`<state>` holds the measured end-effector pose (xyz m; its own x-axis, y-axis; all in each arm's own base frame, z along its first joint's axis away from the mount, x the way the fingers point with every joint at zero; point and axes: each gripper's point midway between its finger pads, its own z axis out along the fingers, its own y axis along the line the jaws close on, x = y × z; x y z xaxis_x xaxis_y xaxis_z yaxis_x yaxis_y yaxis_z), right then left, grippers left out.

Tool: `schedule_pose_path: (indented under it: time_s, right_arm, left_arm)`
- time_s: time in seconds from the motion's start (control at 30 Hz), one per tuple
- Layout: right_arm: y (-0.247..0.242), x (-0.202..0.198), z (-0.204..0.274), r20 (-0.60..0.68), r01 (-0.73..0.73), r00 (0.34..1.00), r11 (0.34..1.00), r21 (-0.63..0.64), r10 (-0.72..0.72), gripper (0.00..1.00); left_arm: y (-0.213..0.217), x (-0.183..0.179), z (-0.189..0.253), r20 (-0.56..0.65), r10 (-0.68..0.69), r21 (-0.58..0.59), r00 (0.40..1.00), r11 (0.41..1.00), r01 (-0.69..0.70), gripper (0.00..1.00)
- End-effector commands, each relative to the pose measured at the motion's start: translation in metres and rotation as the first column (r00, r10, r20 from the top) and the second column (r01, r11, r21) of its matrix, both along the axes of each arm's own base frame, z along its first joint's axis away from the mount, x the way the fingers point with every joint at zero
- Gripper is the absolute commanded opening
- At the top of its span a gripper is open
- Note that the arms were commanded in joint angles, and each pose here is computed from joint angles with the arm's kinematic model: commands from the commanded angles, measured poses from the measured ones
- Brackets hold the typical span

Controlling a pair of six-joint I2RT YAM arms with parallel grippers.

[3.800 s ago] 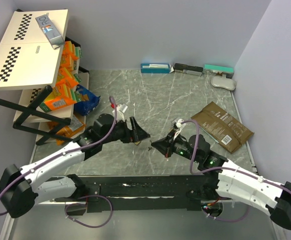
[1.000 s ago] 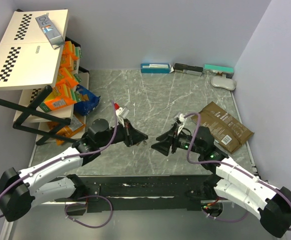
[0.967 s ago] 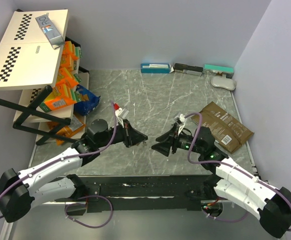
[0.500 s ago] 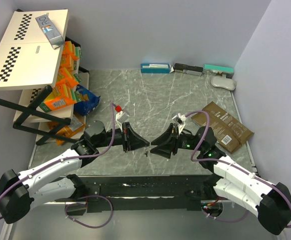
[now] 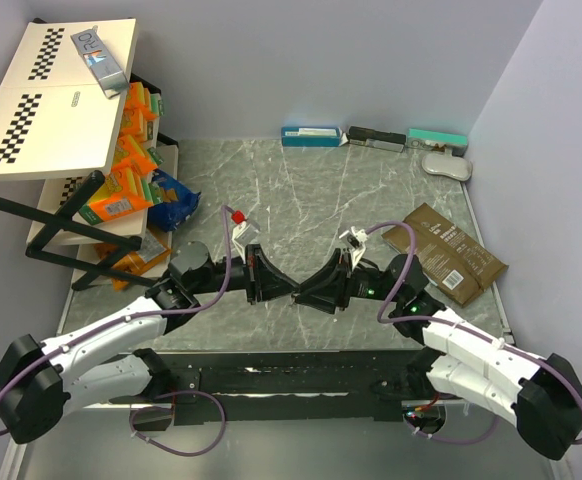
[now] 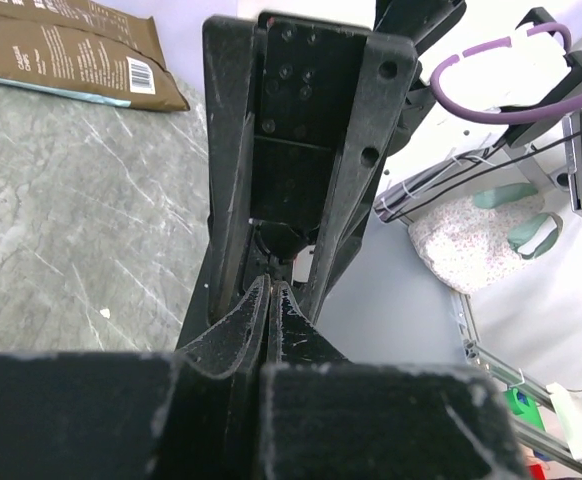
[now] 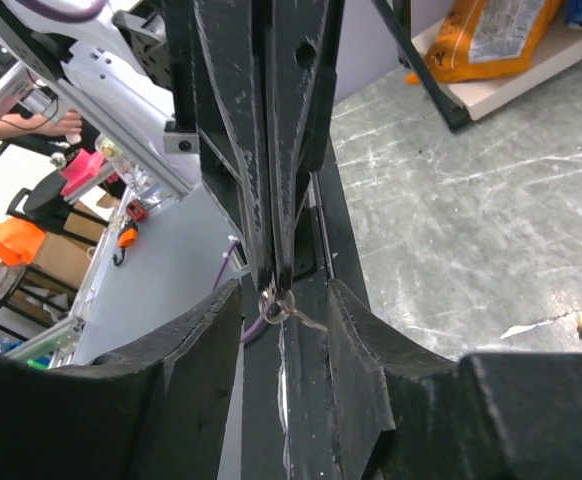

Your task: Unlock with the key

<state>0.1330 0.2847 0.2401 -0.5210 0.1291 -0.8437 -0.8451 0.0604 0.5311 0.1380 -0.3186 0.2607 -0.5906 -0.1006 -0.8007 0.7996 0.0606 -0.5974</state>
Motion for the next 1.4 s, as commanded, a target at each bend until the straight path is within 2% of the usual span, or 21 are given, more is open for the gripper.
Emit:
schedule_pose_path:
  time_s: [0.0,0.47,0.57,0.67,0.7,0.73,1.03,1.1,1.13,1.17,1.23,1.27,1.37]
  right_arm:
    - [0.005,0.0,0.028,0.064,-0.016,0.998,0.997,0.071,0.011,0.44]
    - [0.012,-0.005,0.025,0.053,-0.045,0.998,0.997,0.068,0.042,0.32]
    - [0.013,-0.006,0.025,0.049,-0.053,0.998,0.996,0.074,0.049,0.23]
    - [0.014,-0.005,0.024,0.045,-0.052,0.998,0.996,0.075,0.048,0.1]
    - [0.015,-0.005,0.022,0.04,-0.053,0.998,0.996,0.071,0.05,0.03]
    - [0.015,-0.004,0.022,0.037,-0.051,0.998,0.996,0.069,0.049,0.0]
    - [0.015,0.004,0.016,-0.002,0.0,1.0,0.997,0.074,0.0,0.0]
    - [0.014,0.009,0.014,-0.025,0.035,0.999,0.997,0.073,-0.033,0.0]
    - [0.013,0.012,0.013,-0.035,0.053,0.998,0.996,0.068,-0.051,0.0]
    - [0.012,0.02,0.006,-0.07,0.101,0.993,0.994,0.042,-0.097,0.0]
    - [0.008,0.03,0.0,-0.088,0.15,0.985,0.988,0.023,-0.148,0.0]
    - [0.004,0.034,-0.005,-0.105,0.175,0.979,0.985,0.008,-0.173,0.0]
    - [-0.013,0.055,-0.023,-0.166,0.265,0.95,0.964,-0.025,-0.266,0.0]
  left_arm:
    - [-0.001,-0.004,0.011,0.037,-0.027,-0.044,0.999,0.999,0.028,0.01]
    - [-0.002,0.0,0.01,0.042,-0.014,-0.042,0.999,0.999,0.016,0.01]
    - [-0.002,0.001,0.009,0.043,-0.011,-0.038,0.999,0.999,0.012,0.01]
    - [-0.003,0.001,0.009,0.043,-0.009,-0.037,0.999,0.999,0.011,0.01]
    - [-0.003,0.002,0.01,0.044,-0.004,-0.037,0.999,0.999,0.006,0.01]
    - [-0.003,0.003,0.01,0.046,-0.003,-0.037,0.999,0.999,0.004,0.01]
    - [-0.005,0.009,0.01,0.049,0.015,-0.022,0.999,1.0,-0.014,0.01]
    - [-0.006,0.011,0.006,0.043,0.021,-0.004,0.999,1.0,-0.021,0.2]
    - [-0.006,0.013,0.007,0.043,0.032,-0.001,0.999,1.0,-0.032,0.33]
    - [-0.005,0.014,0.004,0.041,0.041,0.016,0.998,0.999,-0.041,0.63]
    - [-0.003,0.024,0.005,0.053,0.095,0.03,0.994,0.995,-0.097,0.84]
    - [0.0,0.027,0.001,0.056,0.12,0.06,0.991,0.991,-0.123,0.99]
    - [0.012,0.046,0.003,0.09,0.22,0.098,0.971,0.969,-0.229,0.99]
